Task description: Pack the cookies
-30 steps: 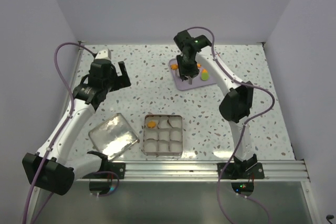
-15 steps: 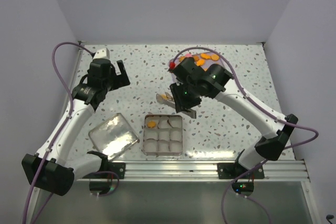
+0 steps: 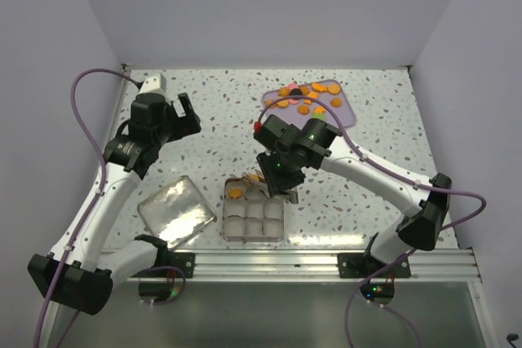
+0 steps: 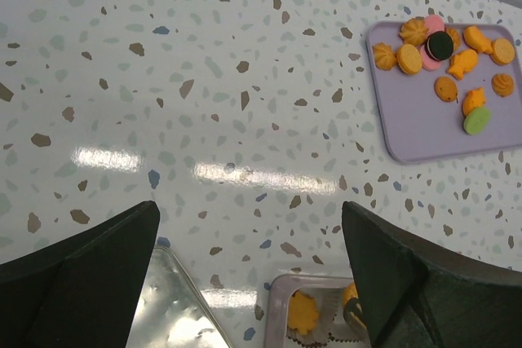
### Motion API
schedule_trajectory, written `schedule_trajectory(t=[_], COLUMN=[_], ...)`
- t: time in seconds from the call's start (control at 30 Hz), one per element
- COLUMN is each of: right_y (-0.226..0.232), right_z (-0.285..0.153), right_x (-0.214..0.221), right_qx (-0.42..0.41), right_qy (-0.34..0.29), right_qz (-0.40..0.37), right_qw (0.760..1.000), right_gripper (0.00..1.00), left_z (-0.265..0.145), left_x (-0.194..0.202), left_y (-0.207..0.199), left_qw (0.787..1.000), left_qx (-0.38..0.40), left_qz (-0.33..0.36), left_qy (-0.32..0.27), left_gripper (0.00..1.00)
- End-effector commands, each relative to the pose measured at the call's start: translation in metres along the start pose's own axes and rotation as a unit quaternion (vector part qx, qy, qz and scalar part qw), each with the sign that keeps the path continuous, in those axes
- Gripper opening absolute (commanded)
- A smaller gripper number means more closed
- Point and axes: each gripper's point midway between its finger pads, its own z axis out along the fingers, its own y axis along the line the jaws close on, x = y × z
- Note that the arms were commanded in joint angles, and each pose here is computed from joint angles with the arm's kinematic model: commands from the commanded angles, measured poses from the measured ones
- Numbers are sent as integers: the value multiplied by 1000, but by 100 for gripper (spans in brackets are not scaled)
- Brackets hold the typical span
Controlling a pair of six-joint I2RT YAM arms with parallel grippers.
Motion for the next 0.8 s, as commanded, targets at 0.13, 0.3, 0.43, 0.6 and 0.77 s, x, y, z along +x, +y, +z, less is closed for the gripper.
schedule_trajectory(t=[0.13,0.3,0.43,0.6,0.77], right_y=[18,16,7,2,1], right_z=[-15,-8,-8,-13,-40], right_x=[5,10,7,0,-21], right_qx=[-28,-24,1,19,27], right_qy=[-22,-15,-24,-37,-87], right_qz=[-3,2,2,2,10], right_qw=[999,1000,1000,999,996], right_gripper=[36,48,52,54,54], left_z=[-13,-14,-14,-12,-10], left_x=[-6,-3,-3,-3,-7], left_y=[1,4,4,3,0], left_qw=[1000,1000,1000,1000,1000], left_qx=[6,5,4,4,7], left_qz=[-11,-10,-10,-9,-9], left_qy=[-17,-16,-15,-15,-17], left_gripper=[100,100,100,100,100])
